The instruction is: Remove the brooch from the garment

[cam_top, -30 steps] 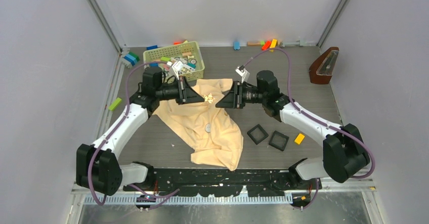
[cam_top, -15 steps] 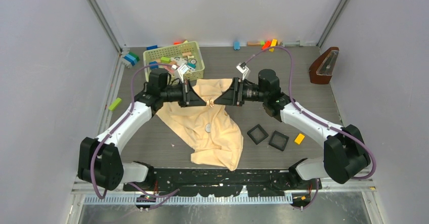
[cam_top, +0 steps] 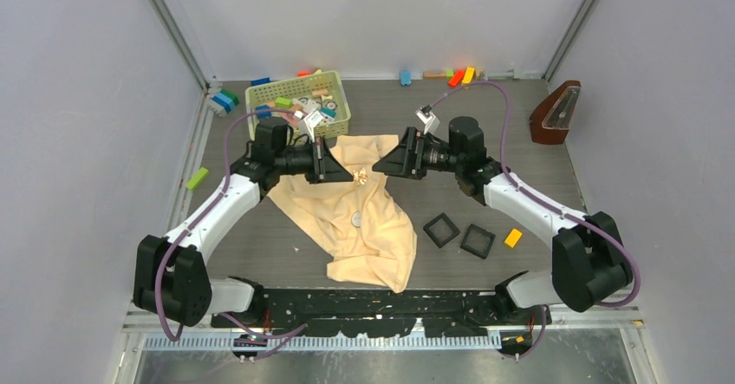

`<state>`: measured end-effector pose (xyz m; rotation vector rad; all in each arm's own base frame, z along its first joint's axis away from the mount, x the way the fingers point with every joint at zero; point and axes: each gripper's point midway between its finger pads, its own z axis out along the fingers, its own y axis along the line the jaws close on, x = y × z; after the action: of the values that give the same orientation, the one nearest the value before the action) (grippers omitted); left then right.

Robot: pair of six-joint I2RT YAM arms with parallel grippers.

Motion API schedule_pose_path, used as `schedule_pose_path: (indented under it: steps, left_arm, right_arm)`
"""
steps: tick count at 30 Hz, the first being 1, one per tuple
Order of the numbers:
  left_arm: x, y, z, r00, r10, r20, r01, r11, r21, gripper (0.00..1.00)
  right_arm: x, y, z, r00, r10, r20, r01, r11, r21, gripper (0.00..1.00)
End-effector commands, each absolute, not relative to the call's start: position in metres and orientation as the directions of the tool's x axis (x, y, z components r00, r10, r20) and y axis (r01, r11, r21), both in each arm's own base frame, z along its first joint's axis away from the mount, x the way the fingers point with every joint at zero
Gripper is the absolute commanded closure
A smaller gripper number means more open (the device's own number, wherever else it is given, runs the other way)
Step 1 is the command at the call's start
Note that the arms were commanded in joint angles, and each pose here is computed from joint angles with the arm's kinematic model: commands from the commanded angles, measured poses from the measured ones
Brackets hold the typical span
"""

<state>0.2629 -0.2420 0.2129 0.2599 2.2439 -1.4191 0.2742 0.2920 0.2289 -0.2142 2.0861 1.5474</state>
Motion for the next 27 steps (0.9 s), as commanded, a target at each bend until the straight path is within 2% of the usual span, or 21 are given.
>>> schedule_pose_path:
  steps: [1,27]
  left_arm:
    - [0.260,-0.246,0.225,-0.858,-0.075,-0.507,0.437,0.412,-0.800,1.00]
    - [0.264,-0.248,0.216,-0.867,-0.072,-0.493,0.421,0.424,-0.802,1.00]
  right_arm:
    - [0.273,0.300,0.235,-0.855,0.169,-0.491,-0.437,0.277,0.856,0.17]
    - [0.256,0.323,0.261,-0.890,0.122,-0.439,-0.426,0.120,0.897,0.32]
